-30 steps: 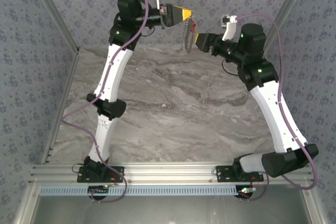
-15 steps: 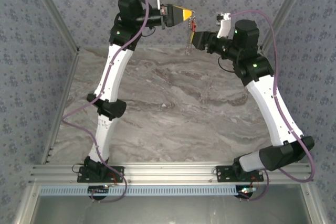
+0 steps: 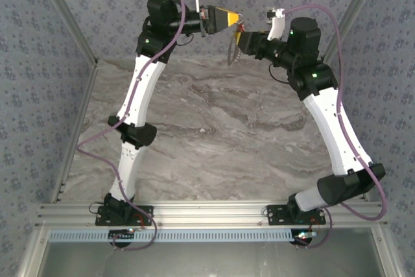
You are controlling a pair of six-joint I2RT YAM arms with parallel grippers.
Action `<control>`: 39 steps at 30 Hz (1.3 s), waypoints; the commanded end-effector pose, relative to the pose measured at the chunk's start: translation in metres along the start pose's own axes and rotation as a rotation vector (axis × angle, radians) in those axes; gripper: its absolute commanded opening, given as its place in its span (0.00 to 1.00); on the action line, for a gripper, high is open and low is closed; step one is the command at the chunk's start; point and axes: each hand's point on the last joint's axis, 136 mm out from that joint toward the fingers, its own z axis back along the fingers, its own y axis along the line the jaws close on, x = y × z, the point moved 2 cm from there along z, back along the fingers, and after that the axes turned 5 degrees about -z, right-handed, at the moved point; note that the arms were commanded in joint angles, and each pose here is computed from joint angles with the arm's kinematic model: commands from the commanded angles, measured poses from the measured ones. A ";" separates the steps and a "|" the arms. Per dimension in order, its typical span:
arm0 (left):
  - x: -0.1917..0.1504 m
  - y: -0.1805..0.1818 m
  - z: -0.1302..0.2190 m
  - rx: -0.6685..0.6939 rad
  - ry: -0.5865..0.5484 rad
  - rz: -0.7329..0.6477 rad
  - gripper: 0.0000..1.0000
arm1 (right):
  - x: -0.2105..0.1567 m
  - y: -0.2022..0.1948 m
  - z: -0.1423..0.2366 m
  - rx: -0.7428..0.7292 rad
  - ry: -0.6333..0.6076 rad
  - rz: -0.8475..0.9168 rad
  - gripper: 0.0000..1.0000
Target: Put the keys on the keyring
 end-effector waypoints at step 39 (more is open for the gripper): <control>0.011 -0.043 0.016 0.058 0.019 -0.158 0.00 | 0.016 0.019 0.035 -0.058 0.046 0.173 0.00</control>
